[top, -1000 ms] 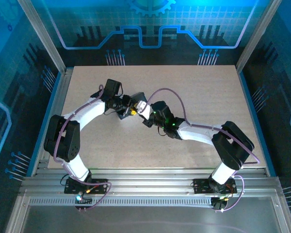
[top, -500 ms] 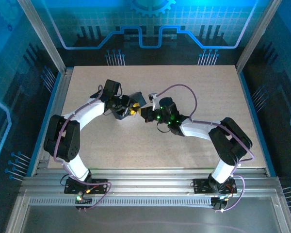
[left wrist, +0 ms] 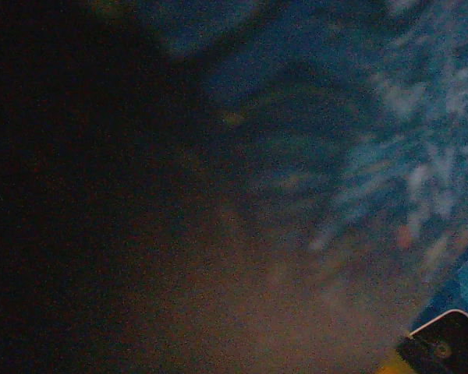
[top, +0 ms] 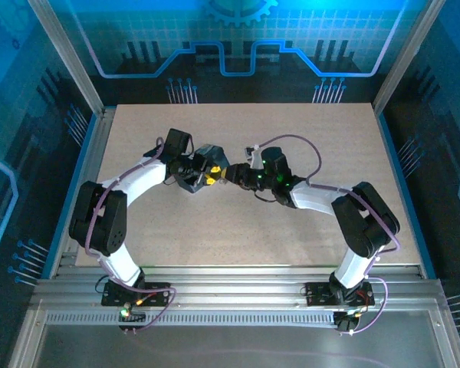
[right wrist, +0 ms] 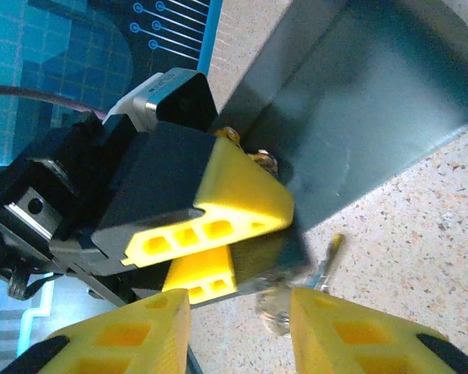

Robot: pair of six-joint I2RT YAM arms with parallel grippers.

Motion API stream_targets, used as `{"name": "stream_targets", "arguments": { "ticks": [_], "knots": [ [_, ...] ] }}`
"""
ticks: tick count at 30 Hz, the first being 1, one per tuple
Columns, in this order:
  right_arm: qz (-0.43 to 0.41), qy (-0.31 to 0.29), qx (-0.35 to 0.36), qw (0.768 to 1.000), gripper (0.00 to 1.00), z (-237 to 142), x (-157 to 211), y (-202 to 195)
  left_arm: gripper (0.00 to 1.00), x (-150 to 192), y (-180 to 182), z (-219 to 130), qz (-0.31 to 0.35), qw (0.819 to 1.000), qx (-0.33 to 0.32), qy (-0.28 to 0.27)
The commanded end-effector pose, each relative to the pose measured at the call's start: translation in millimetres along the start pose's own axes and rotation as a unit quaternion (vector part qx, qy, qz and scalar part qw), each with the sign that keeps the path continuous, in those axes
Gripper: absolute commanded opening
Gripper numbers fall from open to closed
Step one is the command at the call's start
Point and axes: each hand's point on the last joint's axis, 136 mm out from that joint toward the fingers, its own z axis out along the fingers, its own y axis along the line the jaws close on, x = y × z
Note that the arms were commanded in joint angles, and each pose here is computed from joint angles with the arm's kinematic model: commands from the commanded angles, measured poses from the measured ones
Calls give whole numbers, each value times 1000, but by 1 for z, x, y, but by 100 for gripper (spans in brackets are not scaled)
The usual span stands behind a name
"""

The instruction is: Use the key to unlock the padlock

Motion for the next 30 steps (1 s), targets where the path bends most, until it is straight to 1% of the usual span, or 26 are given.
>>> {"name": "stream_targets", "arguments": {
  "ticks": [1,4,6,9,15,19,20,22,25,30],
  "knots": [
    [-14,17,12,1000,41,2,-1,-2,0,12,-16,-11,18,999,27,15],
    [-18,26,1,999,44,11,2,-6,0,12,-16,-11,18,999,27,15],
    [-18,32,-4,999,45,17,4,-8,0,12,-16,-10,16,999,26,16],
    [-14,30,23,999,45,22,3,-23,0,12,-16,-11,18,999,26,14],
    [-13,2,75,997,45,0,-8,-59,0,12,-9,-11,19,1000,17,12],
    [-36,9,114,993,46,-12,-11,-72,0,12,-2,-9,24,1000,4,10],
    [-40,12,117,992,46,-13,-11,-73,2,11,1,-9,24,1000,1,9],
    [-51,18,123,991,46,-14,-13,-74,15,11,7,-6,24,1000,-6,7],
    [-61,24,132,989,46,-15,-12,-77,21,9,15,-2,21,1000,-14,7],
    [-75,28,138,987,46,-18,-10,-78,23,7,18,0,20,1000,-15,3]
  ]
}}
